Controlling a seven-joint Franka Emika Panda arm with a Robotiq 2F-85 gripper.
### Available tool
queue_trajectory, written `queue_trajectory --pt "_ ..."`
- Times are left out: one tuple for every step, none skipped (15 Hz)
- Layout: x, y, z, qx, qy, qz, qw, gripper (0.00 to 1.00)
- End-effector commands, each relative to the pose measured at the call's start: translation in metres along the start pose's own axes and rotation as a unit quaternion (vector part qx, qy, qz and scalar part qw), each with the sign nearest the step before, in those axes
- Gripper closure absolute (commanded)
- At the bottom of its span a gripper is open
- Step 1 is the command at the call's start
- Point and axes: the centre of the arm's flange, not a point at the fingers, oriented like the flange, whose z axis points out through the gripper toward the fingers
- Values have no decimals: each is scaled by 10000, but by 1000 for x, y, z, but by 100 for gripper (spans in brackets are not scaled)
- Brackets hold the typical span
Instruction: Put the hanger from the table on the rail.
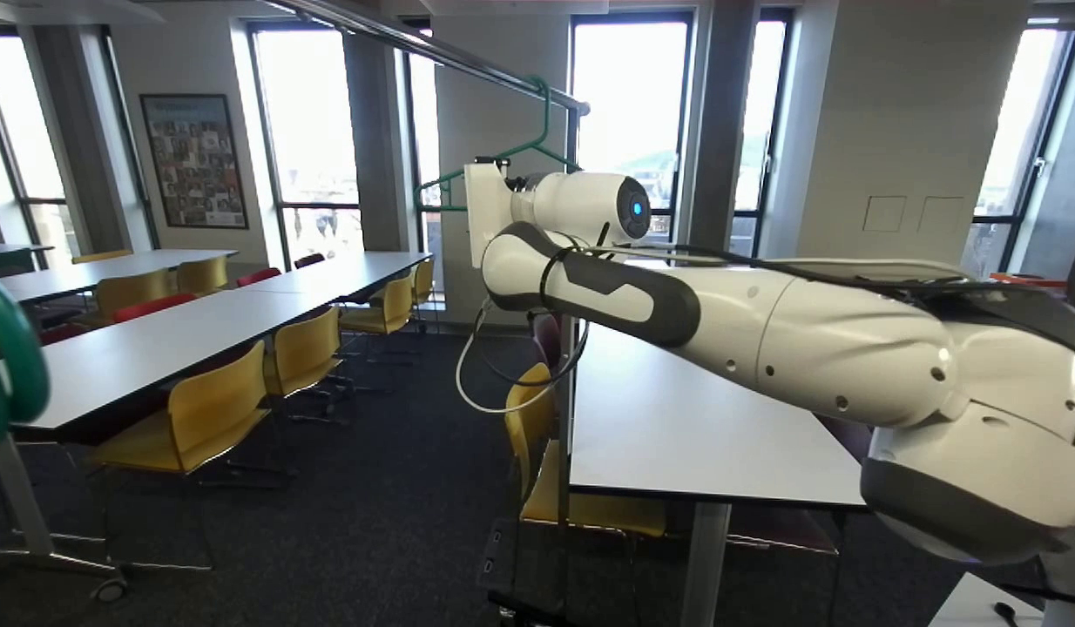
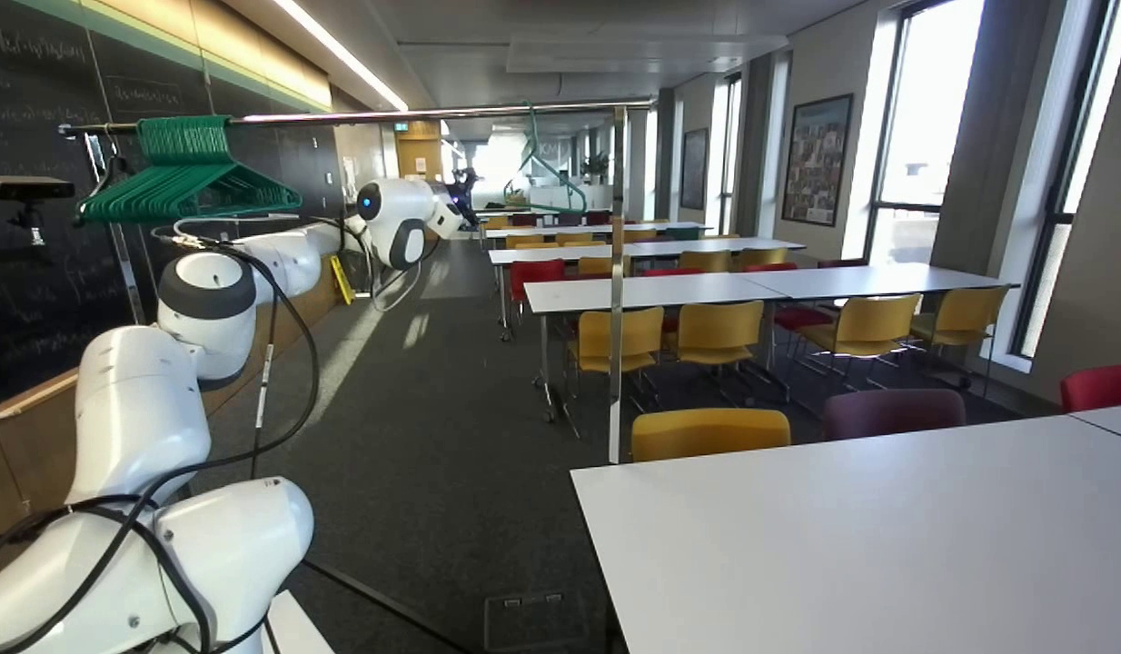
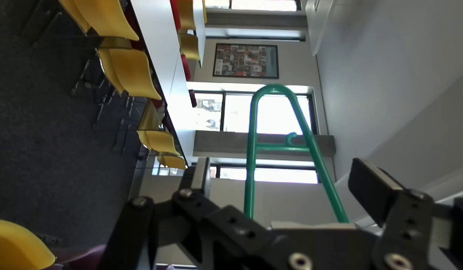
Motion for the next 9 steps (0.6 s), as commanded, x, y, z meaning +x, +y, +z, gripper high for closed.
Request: queue_trajectory --pt "9 -12 -22 -86 -369 267 9989 0" --pt "8 -15 -29 -122 -478 354 9982 0" --pt "11 -17 -36 -203 -496 592 9968 0" --pt "16 -20 -42 -350 -546 917 9937 0" --pt "25 -22 -46 -460 -529 1116 9913 0" --pt "34 -22 -49 -553 -506 1306 9886 0" --pt "46 -21 -50 -756 -362 1414 9864 0" --pt "58 -18 -51 -967 -236 1450 9844 0" --pt "73 -13 -53 -1192 -105 1471 9819 0"
